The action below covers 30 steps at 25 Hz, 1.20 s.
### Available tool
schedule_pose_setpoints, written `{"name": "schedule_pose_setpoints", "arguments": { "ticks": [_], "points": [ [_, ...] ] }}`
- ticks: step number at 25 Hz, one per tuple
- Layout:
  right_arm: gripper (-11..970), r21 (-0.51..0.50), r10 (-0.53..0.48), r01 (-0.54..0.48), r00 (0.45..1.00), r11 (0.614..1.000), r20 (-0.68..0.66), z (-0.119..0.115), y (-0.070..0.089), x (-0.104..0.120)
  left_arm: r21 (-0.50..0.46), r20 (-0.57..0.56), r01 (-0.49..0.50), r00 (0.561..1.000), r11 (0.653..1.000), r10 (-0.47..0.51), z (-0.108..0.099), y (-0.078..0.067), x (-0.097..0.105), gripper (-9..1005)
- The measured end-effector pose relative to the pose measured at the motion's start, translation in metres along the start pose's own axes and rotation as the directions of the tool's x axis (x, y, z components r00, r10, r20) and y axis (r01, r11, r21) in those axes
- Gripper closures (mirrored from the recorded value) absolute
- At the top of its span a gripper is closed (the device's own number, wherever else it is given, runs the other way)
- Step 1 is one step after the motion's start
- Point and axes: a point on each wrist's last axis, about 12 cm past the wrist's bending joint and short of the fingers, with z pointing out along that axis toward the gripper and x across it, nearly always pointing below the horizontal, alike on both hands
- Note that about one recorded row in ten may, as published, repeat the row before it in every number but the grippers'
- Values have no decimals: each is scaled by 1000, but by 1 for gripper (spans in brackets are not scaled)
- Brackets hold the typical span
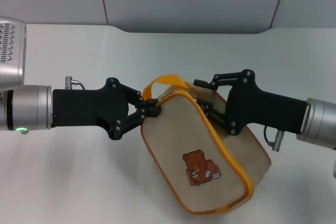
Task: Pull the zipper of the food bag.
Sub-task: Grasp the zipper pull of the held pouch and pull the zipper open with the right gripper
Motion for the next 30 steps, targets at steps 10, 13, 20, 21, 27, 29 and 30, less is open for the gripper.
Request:
{"name": "schedule_pose_setpoints", "arguments": {
  "ticks": [10,13,20,21,27,29,30],
  "points": [
    [677,1,6,-6,1000,1000,9,0,8,0,-2,-3,-4,1000,1000,4,0,1,-1,931],
    [730,-9,-2,3,1000,1000,10,1,11,0,-3,-2,-3,1000,1000,3,0,1,-1,932],
    [913,-41,-13,13,1000,999,3,3,15,1,-14,-1,4,1000,1000,-4,0,1,1,932],
    [940,-41,-12,12,1000,999,1,2,15,2,-24,1,8,1000,1000,-8,-1,1,2,932],
    [961,-42,31,-33,998,999,-48,-19,31,7,-192,17,99,995,976,-98,-8,16,7,933],
    [960,-52,55,-59,997,997,-62,-26,38,8,-241,24,121,993,963,-119,-10,21,10,933],
    [959,-52,55,-59,997,997,-62,-26,38,8,-241,24,121,993,963,-119,-10,21,10,933]
  ]
}}
